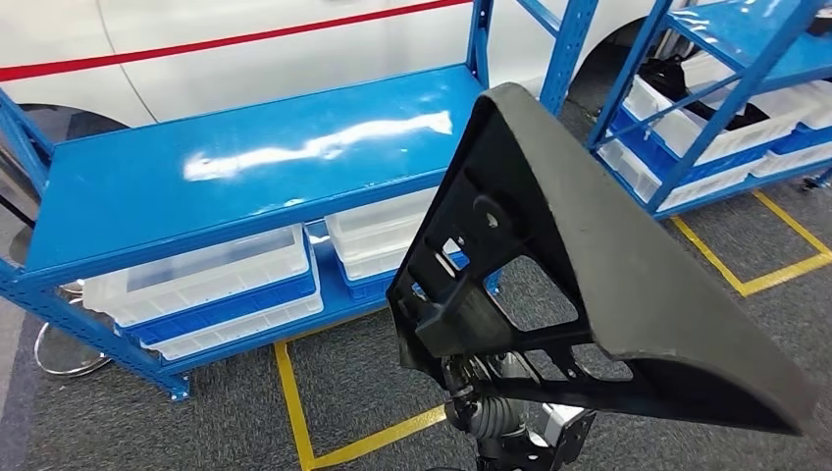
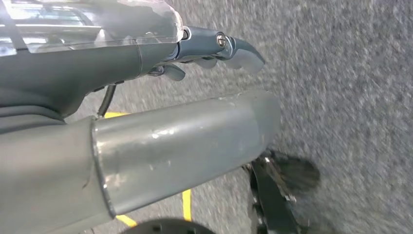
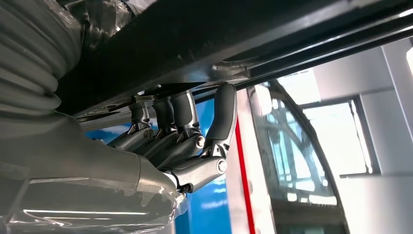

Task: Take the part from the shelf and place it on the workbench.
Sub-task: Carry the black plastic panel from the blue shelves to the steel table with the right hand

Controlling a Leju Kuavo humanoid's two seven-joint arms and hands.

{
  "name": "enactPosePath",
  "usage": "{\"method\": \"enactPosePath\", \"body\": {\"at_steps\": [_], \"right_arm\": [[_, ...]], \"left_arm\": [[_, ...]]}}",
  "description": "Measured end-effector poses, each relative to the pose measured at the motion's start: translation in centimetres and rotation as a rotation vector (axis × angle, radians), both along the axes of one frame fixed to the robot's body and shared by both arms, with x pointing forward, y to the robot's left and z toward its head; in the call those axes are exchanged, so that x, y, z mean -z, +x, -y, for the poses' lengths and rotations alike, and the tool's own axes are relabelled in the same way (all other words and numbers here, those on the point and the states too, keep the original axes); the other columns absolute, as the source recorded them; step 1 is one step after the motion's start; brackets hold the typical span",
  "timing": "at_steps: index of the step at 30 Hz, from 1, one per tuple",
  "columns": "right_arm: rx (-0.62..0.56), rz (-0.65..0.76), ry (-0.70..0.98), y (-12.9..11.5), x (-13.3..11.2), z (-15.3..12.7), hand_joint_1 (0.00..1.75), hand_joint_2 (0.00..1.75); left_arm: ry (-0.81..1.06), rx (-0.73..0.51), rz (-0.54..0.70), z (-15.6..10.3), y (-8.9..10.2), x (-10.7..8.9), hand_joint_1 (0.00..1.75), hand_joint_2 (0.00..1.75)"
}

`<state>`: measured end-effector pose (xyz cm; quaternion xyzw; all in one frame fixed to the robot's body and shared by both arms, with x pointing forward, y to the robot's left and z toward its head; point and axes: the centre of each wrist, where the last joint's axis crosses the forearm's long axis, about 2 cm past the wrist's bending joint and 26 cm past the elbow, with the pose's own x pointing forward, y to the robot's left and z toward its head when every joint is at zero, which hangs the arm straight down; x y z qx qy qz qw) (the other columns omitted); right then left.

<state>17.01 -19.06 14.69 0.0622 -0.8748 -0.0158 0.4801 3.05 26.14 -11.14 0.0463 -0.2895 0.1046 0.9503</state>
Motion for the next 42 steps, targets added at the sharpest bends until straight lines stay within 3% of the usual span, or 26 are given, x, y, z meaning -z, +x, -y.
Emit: {"method": "enactPosePath", "body": {"at_steps": [12, 21, 42], "right_arm": [[0.097, -0.025, 0.033, -2.4, 1.5, 1.8, 1.75, 1.75], [0.149, -0.002, 0.085, -2.9, 0.8, 2.8, 1.75, 1.75], [0.165, 0.007, 0.086, -3.1, 0.7, 3.1, 1.75, 1.75]], "left_arm": [[-0.005, -0.008, 0.001, 0.2, 0.0, 0.0, 0.0, 0.0], [-0.001, -0.007, 0.005, 0.1, -0.7, 0.0, 0.0, 0.0], [-0.008, -0.016, 0.001, -0.1, -0.2, 0.0, 0.0, 0.0]]}}
